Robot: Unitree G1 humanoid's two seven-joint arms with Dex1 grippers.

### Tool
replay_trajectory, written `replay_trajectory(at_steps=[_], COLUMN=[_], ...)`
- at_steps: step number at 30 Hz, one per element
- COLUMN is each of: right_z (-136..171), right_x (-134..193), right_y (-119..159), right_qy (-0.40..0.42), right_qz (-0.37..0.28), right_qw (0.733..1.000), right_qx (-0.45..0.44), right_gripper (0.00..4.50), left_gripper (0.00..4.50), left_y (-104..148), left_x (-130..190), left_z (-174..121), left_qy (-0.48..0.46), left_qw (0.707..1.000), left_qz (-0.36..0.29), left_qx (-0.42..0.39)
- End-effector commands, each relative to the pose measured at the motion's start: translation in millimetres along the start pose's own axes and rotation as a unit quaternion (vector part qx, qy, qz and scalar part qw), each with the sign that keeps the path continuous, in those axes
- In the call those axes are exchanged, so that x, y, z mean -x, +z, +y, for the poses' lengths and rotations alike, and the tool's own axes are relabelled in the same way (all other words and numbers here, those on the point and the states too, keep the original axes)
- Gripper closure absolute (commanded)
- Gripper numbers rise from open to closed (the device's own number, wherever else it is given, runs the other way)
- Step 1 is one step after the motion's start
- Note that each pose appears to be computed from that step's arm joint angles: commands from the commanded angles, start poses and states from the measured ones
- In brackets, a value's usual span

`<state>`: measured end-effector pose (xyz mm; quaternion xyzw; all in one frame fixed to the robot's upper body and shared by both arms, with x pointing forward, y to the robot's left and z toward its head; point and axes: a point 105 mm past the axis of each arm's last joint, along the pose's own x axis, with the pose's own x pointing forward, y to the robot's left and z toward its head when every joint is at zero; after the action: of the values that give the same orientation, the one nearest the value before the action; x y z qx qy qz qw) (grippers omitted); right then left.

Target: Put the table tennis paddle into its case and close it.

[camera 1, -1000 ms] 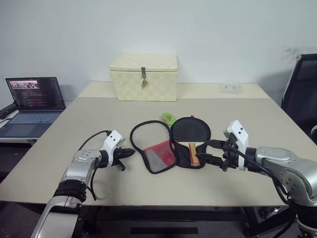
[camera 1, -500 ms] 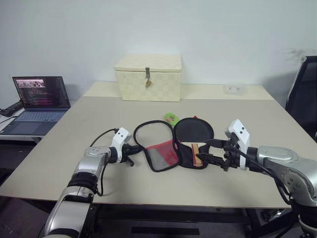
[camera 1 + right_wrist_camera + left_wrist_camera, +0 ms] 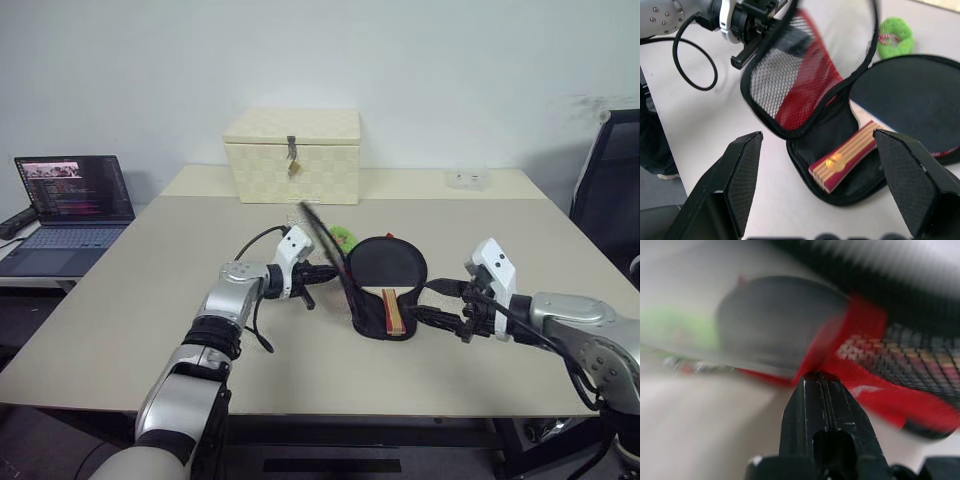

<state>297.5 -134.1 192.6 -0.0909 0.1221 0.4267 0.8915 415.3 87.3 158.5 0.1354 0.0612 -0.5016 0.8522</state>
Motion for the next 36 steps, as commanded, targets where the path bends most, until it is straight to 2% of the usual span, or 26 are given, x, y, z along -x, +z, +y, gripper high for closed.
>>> replay_trajectory(at_steps=[1, 9, 13, 15, 18, 20, 23, 25, 30, 36], right_z=[-2, -8, -23, -33, -58, -67, -85, -88, -90, -83], right_x=[7, 11, 13, 9, -2, -8, -23, -33, -49, -63], right_y=[13, 12, 10, 7, 2, -1, -9, -16, -25, -34], right_qy=[-0.009, -0.021, -0.05, -0.071, -0.133, -0.155, -0.199, -0.205, -0.201, -0.185], right_qz=[-0.022, -0.022, -0.019, -0.023, -0.031, -0.03, -0.027, -0.019, -0.008, 0.005], right_qw=[1.0, 0.999, 0.999, 0.997, 0.988, 0.984, 0.972, 0.968, 0.962, 0.961], right_qx=[0.021, 0.015, -0.004, -0.028, -0.069, -0.083, -0.124, -0.145, -0.186, -0.207], right_gripper=[0.61, 0.61, 0.61, 0.61, 0.02, 0.02, 0.02, 0.02, 0.02, 0.02], left_gripper=[4.49, 4.49, 4.49, 4.49, 4.5, 4.5, 4.5, 4.5, 4.5, 4.5], left_y=[24, 21, 22, 22, 23, 23, 25, 28, 29, 29], left_x=[-9, -20, -14, -6, 13, 24, 57, 75, 97, 109], left_z=[-2, -1, 1, 4, 4, 4, 8, 10, 1, -6], left_qy=[-0.015, -0.013, -0.006, -0.003, -0.009, -0.011, 0.003, 0.022, 0.038, 0.06], left_qw=[0.999, 0.999, 0.999, 0.998, 0.997, 0.996, 0.994, 0.994, 0.994, 0.993], left_qz=[-0.016, -0.013, -0.032, -0.049, -0.08, -0.091, -0.108, -0.111, -0.105, -0.098], left_qx=[-0.038, -0.042, -0.035, -0.027, -0.01, -0.002, 0.012, 0.011, 0.014, 0.017])
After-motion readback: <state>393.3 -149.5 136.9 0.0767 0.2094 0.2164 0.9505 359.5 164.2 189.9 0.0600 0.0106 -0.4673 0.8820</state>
